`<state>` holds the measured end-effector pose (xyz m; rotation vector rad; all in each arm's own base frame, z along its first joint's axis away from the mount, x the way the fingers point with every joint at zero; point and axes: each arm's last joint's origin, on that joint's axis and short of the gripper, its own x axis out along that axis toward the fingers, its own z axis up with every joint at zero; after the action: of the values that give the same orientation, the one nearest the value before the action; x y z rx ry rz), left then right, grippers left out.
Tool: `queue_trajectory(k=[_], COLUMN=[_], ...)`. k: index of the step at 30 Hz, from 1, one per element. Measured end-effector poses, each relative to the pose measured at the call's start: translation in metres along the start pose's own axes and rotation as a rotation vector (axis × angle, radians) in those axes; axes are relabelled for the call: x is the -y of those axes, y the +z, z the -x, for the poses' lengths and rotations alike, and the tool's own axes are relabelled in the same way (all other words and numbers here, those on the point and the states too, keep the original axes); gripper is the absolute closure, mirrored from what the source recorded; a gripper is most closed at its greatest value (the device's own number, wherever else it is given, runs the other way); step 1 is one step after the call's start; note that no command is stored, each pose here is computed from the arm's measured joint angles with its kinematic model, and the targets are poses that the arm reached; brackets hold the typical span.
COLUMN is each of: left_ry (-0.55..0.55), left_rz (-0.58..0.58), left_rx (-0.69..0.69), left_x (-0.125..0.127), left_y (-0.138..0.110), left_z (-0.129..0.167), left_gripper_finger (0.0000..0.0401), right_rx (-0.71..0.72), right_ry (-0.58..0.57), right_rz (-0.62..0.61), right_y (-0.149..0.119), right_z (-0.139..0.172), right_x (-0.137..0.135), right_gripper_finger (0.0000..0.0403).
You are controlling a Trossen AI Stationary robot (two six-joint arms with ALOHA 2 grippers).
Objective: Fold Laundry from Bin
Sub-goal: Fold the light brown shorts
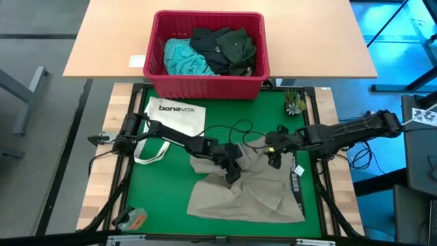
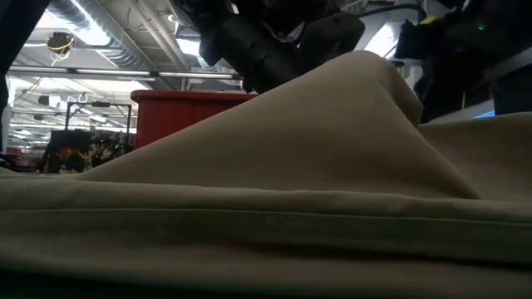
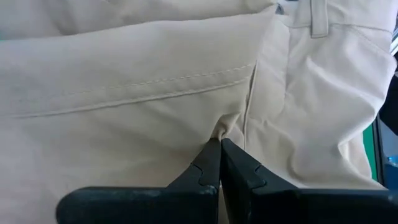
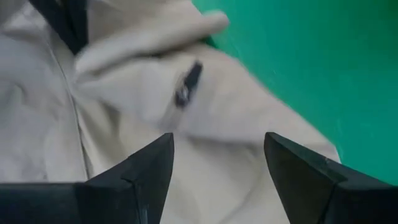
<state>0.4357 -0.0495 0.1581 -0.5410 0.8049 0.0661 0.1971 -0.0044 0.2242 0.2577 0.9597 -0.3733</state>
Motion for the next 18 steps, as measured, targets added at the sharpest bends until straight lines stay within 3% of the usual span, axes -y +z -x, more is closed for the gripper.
queue_trajectory(k=[6, 9, 18], left_ry=[-0.015, -0.051, -0.177], left_rz=[-0.064, -0.085, -0.056], left_rx=[0.018, 0.019, -0.010], left_x=[0.001, 0.002, -0.006], left_y=[0.002, 0.004, 0.013], left_z=[0.000, 0.000, 0.003], left_gripper_finger=[0.0395, 0.0382, 0.0299], right_rx=[0.077, 0.050, -0.080], right_ry=[0.066, 0.092, 0.061], right_rz=[0.020, 0.025, 0.046], right_y=[0.004, 0.001, -0.014], right_z=[-0.013, -0.022, -0.049], right_x=[-0.006, -0.008, -0.008], right_gripper_finger=[0.0152, 0.0152, 0.0152])
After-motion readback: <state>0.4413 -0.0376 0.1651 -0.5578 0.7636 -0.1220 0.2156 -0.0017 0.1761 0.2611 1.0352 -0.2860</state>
